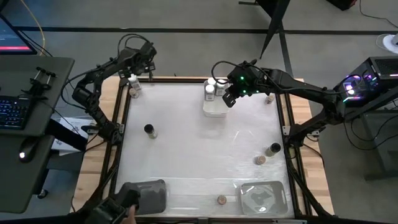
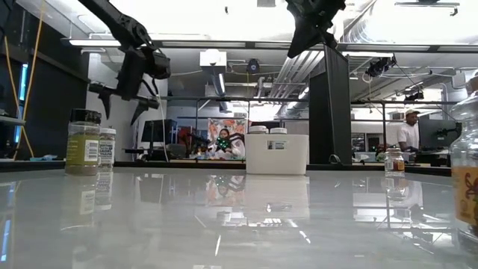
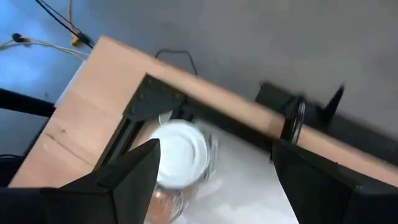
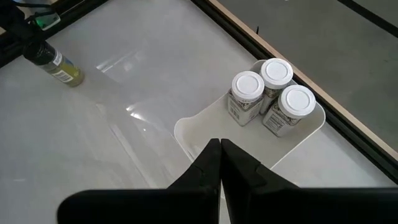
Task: Sort spices by type
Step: Put the white seasoning bottle into the white bin
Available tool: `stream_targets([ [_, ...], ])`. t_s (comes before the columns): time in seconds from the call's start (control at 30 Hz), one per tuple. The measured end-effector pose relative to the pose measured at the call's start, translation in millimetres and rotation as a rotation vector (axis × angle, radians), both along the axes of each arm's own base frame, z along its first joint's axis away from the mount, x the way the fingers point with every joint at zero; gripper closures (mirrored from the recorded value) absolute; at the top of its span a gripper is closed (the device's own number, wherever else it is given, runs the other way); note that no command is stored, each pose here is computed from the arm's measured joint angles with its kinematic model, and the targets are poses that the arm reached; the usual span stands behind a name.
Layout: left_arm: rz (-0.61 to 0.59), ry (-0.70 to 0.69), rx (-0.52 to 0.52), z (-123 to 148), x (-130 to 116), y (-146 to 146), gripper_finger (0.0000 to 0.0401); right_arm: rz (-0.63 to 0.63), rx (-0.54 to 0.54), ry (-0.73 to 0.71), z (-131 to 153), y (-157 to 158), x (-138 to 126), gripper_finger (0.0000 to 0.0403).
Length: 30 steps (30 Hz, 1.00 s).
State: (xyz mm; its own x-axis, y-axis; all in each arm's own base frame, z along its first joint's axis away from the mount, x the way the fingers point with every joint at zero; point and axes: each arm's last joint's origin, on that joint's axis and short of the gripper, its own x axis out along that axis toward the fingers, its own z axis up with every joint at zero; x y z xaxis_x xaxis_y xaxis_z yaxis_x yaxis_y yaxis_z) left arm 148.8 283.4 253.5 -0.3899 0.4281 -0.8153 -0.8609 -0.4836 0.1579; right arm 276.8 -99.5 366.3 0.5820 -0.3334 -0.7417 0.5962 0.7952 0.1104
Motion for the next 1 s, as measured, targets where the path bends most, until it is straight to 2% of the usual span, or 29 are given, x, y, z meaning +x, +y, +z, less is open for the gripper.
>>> stream_targets([
  [0.37,0.069,0.073,0.028,-1.1,1.5,-6.5,0.0103,0.006,-0.005,-0.001,0.2,0.0,0.2,0.0403],
  [0.5,0.020,0.068,0.046,-0.3,7.2,-5.2,0.0103,0.012,-0.011,-0.004,0.6,-0.4,0.6,0.0402],
  [0.6,-0.044,0.055,0.098,5.9,12.2,-2.5,0.0103,0.008,-0.010,-0.006,0.7,-0.6,0.6,0.0402],
  [0.7,-0.047,0.048,0.158,12.8,12.9,-1.1,0.0111,-0.031,0.016,-0.021,0.6,-2.8,-0.1,0.0402],
  [0.83,-0.038,0.083,0.180,13.6,12.8,-1.2,0.0165,-0.064,0.016,-0.022,0.6,-9.9,-2.8,0.0402],
  [0.9,-0.041,0.128,0.168,13.2,13.7,-5.4,0.0217,-0.081,0.010,-0.023,0.8,-15.9,-5.0,0.0402],
  [1.0,-0.008,0.173,0.172,13.8,17.9,-17.7,0.0317,-0.081,-0.012,-0.022,1.7,-29.1,-9.9,0.0402],
])
